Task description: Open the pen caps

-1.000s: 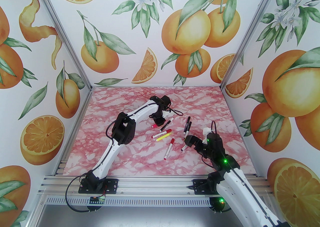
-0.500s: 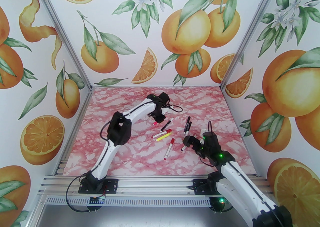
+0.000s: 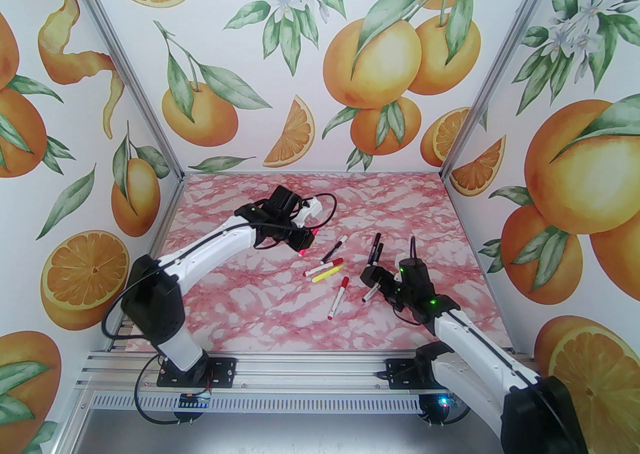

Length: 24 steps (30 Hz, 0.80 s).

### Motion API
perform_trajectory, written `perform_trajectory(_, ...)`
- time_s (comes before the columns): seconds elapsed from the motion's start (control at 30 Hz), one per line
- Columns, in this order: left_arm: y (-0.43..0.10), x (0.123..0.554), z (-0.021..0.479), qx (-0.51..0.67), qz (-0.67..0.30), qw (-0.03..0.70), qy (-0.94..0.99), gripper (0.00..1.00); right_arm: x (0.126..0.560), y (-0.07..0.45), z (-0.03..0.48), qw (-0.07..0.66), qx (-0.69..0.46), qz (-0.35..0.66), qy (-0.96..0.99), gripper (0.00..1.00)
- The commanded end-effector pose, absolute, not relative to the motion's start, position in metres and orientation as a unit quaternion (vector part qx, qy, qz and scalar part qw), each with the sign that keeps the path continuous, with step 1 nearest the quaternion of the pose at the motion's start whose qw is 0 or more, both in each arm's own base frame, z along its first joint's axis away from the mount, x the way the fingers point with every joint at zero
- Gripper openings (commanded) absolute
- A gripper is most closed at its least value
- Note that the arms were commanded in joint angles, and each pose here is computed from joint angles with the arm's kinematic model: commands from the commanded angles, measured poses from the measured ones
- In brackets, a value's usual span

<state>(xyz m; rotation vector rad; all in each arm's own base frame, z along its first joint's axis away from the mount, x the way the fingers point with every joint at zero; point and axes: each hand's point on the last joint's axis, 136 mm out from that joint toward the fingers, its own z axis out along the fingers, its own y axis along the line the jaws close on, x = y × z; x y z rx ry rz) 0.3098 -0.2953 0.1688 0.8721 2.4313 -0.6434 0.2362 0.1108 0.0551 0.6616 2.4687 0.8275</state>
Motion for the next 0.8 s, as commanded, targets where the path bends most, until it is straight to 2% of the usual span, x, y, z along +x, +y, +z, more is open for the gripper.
perform_trajectory(0.0,-0.3,0.308,0.202,0.294,-0.275,0.296,0.866,0.14,0.251,0.117,0.072,0.248,0.239,0.321,0.882,1.0)
perform_trajectory(0.33,-0.284,0.288,0.213,0.281,-0.287,0.326,0.856,0.14,0.261,0.122,0.07,0.245,0.24,0.32,0.883,1.0)
perform_trajectory(0.77,-0.279,0.282,0.205,0.277,-0.284,0.326,0.858,0.14,0.271,0.124,0.062,0.243,0.243,0.308,0.887,1.0)
